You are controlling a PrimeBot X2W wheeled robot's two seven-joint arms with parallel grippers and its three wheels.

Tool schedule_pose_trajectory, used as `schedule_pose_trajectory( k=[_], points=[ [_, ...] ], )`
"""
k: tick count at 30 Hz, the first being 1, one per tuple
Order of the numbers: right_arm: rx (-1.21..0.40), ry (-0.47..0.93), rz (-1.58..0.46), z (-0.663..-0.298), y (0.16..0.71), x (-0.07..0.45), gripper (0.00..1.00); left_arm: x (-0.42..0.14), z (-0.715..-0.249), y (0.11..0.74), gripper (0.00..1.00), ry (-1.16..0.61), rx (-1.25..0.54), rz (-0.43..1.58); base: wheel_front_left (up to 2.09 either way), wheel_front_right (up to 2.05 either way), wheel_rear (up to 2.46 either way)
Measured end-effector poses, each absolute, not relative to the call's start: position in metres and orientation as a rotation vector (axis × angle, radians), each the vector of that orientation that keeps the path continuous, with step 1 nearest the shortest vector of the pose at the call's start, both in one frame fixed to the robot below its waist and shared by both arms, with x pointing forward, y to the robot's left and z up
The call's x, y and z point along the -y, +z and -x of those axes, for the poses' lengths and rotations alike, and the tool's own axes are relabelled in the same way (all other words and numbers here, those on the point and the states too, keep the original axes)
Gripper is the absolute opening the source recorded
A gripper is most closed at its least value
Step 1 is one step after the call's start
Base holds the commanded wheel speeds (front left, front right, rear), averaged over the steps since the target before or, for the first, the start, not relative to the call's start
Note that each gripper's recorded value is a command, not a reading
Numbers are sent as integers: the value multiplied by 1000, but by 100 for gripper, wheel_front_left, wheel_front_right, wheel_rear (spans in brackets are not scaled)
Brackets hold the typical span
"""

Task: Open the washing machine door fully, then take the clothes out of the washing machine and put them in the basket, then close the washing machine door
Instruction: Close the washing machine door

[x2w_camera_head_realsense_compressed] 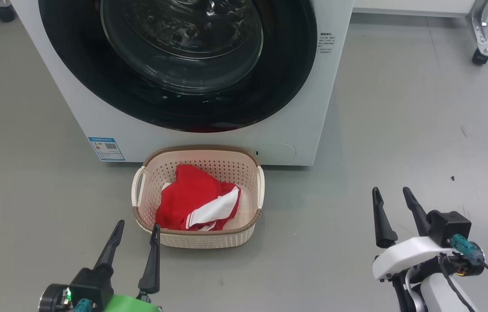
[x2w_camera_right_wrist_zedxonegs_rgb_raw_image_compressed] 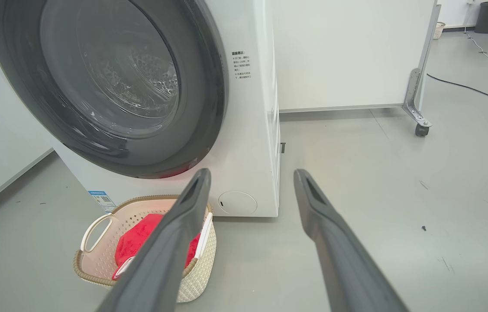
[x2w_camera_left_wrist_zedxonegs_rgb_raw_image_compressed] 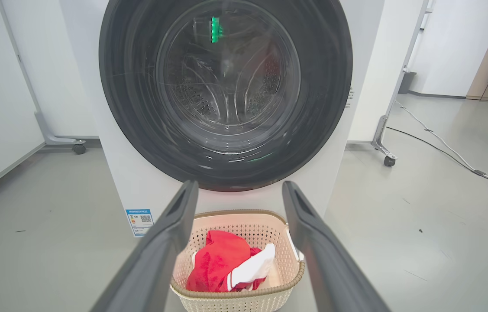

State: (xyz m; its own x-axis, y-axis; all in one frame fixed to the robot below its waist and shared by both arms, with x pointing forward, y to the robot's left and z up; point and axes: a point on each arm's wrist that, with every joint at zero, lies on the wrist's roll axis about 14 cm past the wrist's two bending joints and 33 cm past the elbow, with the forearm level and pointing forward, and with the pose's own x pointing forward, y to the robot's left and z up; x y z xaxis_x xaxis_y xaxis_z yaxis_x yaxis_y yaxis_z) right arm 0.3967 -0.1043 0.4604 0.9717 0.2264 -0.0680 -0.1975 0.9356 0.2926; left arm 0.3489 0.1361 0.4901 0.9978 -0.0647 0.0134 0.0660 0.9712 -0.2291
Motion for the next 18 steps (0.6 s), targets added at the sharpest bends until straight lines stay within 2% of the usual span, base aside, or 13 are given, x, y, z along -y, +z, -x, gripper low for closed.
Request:
schedule_pose_trajectory(
  k=[18],
  points=[
    [-90, 176, -297, -358, 462, 113, 100, -125, -331, 487, 100, -100, -14, 236, 0, 0, 0]
  ],
)
